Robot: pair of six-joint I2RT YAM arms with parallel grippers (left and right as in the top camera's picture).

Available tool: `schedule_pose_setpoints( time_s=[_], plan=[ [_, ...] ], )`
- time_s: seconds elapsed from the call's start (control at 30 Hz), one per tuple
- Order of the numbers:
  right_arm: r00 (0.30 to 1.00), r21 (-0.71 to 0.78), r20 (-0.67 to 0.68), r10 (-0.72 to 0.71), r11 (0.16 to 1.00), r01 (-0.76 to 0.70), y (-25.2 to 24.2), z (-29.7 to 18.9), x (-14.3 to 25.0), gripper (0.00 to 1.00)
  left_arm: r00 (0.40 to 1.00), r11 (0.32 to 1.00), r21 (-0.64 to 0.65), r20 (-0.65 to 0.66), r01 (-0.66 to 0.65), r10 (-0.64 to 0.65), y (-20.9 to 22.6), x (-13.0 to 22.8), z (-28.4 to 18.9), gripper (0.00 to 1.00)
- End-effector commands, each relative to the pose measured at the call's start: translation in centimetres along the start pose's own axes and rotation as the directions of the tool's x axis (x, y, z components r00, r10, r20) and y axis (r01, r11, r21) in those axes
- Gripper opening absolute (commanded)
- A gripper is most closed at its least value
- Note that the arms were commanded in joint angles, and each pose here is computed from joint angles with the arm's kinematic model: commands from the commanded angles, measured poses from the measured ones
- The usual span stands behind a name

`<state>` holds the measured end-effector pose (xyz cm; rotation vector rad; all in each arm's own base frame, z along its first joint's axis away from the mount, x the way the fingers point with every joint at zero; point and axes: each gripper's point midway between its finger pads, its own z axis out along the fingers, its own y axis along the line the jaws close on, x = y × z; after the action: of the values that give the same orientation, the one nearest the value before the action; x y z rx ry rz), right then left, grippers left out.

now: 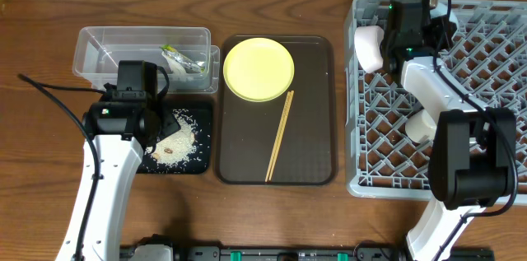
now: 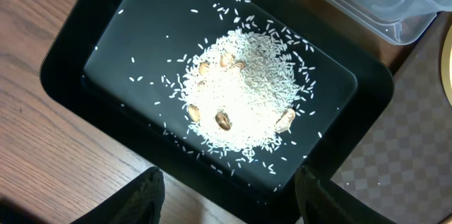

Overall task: Sort waste into correct bins and load items into the dishwasher rack
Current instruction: 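Place the light-blue bowl upright in the rack's back row, then reach the right gripper to the wooden chopsticks and grasp them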

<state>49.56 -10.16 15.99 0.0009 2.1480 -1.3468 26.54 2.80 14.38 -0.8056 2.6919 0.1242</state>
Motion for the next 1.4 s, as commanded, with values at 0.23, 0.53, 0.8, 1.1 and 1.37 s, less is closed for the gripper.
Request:
schedule_pose_setpoints(
  time_s=[0.23, 0.53, 0.8, 1.1, 1.37],
  plan=[
    [0.998, -0.079, -0.033, 0.054, 0.995, -0.056, 3.0, -3.1, 1.3, 0.24, 1.0, 1.0, -0.017, 0.005, 0.009, -0.009, 0.3, -0.2, 0.0, 0.62],
    [0.978, -0.393, -0.037, 0.207, 0.897, -0.205, 1.5, -7.5, 0.1, 0.64, 1.0, 1.0, -0.017, 0.004, 0.009, -0.009, 0.3, -0.2, 0.0, 0.62],
    [0.973, -0.924, -0.01, 0.23, 0.371, -0.097, 3.2, -20.6, -0.9, 0.7, 1.0, 1.0, -0.017, 0.005, 0.009, -0.009, 0.3, -0.2, 0.0, 0.69],
    [0.992, -0.994, -0.113, 0.054, 0.004, -0.114, 7.5, -30.8, 2.4, 0.63, 1.0, 1.0, -0.017, 0.005, 0.009, -0.009, 0.3, -0.2, 0.0, 0.7],
    [0.983, -0.976, -0.135, -0.123, 0.189, -0.11, 13.8, -32.4, 6.1, 0.63, 1.0, 1.0, -0.017, 0.005, 0.009, -0.009, 0.3, -0.2, 0.0, 0.69]
  ],
)
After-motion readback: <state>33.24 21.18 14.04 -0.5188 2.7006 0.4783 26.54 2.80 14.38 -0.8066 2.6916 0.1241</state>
